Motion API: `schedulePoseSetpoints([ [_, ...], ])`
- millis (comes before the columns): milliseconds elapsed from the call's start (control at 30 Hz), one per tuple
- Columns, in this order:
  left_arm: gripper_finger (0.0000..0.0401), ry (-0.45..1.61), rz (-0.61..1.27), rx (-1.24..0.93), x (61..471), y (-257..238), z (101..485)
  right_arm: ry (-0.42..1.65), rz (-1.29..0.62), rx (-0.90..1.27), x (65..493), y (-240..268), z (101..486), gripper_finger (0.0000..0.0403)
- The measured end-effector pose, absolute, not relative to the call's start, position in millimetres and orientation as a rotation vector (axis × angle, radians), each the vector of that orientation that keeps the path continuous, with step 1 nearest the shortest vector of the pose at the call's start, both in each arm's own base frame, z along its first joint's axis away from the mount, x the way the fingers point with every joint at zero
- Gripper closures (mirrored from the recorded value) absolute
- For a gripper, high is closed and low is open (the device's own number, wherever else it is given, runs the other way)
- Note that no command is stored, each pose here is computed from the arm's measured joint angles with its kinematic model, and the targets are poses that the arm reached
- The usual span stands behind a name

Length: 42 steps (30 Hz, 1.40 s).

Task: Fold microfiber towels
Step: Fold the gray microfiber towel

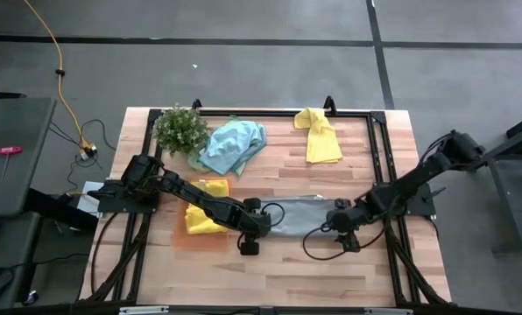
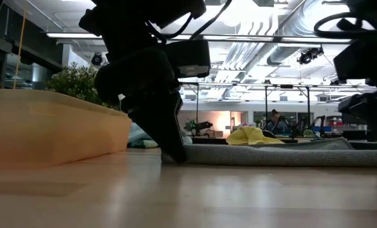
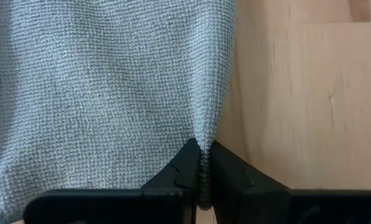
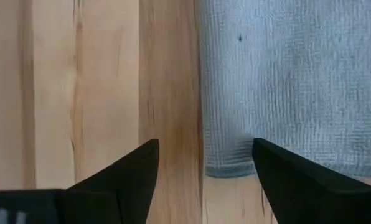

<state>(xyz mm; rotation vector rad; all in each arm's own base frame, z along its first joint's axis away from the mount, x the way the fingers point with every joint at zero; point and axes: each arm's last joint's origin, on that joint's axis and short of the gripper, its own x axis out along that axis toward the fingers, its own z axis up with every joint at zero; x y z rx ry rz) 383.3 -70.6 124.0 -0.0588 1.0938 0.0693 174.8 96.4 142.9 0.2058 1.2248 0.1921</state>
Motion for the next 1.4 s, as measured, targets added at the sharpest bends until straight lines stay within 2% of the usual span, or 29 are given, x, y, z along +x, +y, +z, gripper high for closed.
schedulePoseSetpoints([
  [133,0.0354,1.096,0.067,-0.067,383.7,-68.3,123.9,1.219,0.159,0.190,173.9,99.2,141.0,0.0151],
  [467,0.0243,1.094,0.042,-0.084,376.8,-70.4,142.0,1.199,0.141,0.177,174.4,99.4,141.6,0.0151],
  [633,0.0211,1.099,0.024,-0.068,373.8,-79.3,144.0,1.189,0.123,0.166,174.8,98.8,141.6,0.0151],
  [900,0.0200,1.080,-0.013,-0.038,374.5,-101.3,134.0,1.189,0.123,0.166,174.8,98.8,141.6,0.0151],
  [1067,0.0200,1.096,0.037,-0.076,376.3,-103.4,123.2,1.189,0.123,0.166,174.8,98.8,141.6,0.0151],
  [1400,0.0208,1.077,0.005,-0.043,371.2,-104.4,139.7,1.188,0.127,0.160,174.8,98.8,141.6,0.0151],
])
